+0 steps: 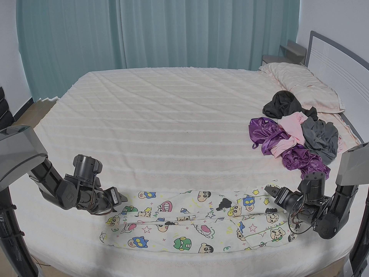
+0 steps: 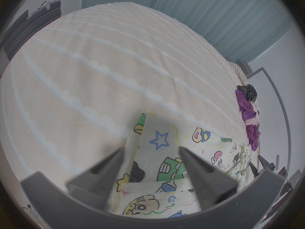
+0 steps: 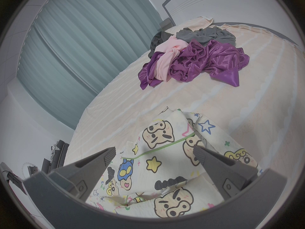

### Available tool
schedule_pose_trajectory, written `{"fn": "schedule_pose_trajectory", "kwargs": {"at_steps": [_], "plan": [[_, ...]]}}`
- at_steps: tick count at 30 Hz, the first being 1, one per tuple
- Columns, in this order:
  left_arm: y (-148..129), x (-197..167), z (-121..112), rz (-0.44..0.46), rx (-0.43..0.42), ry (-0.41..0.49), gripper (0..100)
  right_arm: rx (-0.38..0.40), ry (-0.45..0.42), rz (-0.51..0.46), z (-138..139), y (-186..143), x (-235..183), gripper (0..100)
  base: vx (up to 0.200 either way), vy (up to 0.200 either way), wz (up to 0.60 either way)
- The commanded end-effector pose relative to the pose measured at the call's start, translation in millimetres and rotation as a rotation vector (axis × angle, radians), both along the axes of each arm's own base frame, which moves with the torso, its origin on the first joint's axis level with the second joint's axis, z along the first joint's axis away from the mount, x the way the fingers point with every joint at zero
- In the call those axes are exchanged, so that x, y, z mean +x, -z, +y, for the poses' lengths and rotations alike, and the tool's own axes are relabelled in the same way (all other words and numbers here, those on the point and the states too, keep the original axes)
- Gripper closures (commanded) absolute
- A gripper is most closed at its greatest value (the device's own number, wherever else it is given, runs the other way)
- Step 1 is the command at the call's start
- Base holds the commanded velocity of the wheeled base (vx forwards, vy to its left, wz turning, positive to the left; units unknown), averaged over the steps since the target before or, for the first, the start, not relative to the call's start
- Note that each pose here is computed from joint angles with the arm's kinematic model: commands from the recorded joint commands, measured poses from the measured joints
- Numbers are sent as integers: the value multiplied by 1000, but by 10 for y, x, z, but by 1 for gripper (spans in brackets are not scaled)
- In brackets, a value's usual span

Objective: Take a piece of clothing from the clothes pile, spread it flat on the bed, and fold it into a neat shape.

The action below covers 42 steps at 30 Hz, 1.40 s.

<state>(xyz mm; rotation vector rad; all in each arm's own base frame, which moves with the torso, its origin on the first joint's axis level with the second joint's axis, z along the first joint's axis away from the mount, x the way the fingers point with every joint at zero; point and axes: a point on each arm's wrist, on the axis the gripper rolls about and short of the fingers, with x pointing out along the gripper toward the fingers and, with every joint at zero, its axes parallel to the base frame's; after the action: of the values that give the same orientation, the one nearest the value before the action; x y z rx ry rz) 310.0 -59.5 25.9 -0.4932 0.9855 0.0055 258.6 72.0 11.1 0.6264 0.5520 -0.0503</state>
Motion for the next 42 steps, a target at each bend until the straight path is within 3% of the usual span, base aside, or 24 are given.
{"fn": "schedule_pose_trajectory", "kwargs": {"at_steps": [1, 12, 23, 29, 42], "plan": [[-13, 0, 7, -4, 0, -3, 100, 0, -1, 2, 1, 5, 0, 0, 0, 0, 0], [-128, 43, 12, -52, 16, -28, 100, -1, -1, 3, 1, 9, 0, 0, 0, 0, 0], [-359, 272, -23, -162, -6, -32, 100, -1, -1, 3, 2, 12, 4, 0, 0, 0, 0], [-257, 391, 27, -151, -3, -53, 100, 1, 2, 2, -1, 10, 9, 0, 0, 0, 0], [135, 355, 124, -26, 16, -75, 100, -1, 22, -3, -39, 5, 31, 0, 0, 0, 0]]}}
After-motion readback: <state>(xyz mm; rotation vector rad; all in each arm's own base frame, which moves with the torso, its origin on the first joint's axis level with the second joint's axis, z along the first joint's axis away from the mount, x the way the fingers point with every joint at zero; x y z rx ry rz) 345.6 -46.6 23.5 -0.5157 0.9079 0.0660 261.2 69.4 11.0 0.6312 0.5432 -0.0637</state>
